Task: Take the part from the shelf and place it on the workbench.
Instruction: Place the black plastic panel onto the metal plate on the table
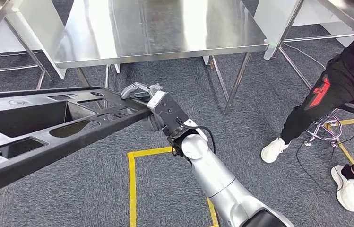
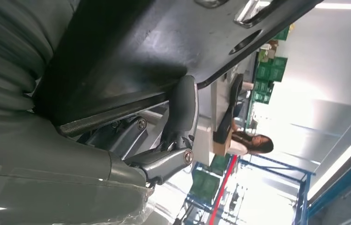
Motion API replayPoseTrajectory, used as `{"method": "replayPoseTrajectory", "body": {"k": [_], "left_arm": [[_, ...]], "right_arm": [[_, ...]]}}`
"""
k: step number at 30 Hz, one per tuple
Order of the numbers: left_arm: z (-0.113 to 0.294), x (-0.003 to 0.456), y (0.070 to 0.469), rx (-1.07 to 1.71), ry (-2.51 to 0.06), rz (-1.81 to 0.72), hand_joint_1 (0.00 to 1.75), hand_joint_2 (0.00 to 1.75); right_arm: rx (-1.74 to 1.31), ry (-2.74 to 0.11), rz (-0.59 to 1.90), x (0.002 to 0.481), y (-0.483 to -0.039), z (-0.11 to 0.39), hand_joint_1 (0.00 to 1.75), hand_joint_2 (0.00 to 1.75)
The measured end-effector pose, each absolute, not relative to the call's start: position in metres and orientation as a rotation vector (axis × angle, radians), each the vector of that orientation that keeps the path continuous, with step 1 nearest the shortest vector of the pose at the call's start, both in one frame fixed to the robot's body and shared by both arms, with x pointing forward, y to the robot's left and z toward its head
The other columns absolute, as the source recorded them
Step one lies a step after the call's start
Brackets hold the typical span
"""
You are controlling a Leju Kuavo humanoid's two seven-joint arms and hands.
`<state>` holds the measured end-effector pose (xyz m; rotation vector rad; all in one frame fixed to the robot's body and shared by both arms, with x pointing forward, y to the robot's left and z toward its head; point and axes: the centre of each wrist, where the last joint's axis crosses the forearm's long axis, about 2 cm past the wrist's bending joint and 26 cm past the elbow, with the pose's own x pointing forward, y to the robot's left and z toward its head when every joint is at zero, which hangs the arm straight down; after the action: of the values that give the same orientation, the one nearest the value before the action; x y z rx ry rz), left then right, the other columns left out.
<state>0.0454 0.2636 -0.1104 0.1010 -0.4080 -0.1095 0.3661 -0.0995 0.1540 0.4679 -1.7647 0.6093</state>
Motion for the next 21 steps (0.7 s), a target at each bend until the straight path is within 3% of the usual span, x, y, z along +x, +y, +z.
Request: {"method": "replayPoseTrajectory", "body": {"k": [21], "left_arm": [[-0.1106, 0.0457, 0.2682, 0.107, -0.414, -0.125, 0.00, 1.75]], "right_arm": [[0.452, -1.771, 0.595, 0.3640, -0.1049, 0.1515, 1.75, 1.75]]}}
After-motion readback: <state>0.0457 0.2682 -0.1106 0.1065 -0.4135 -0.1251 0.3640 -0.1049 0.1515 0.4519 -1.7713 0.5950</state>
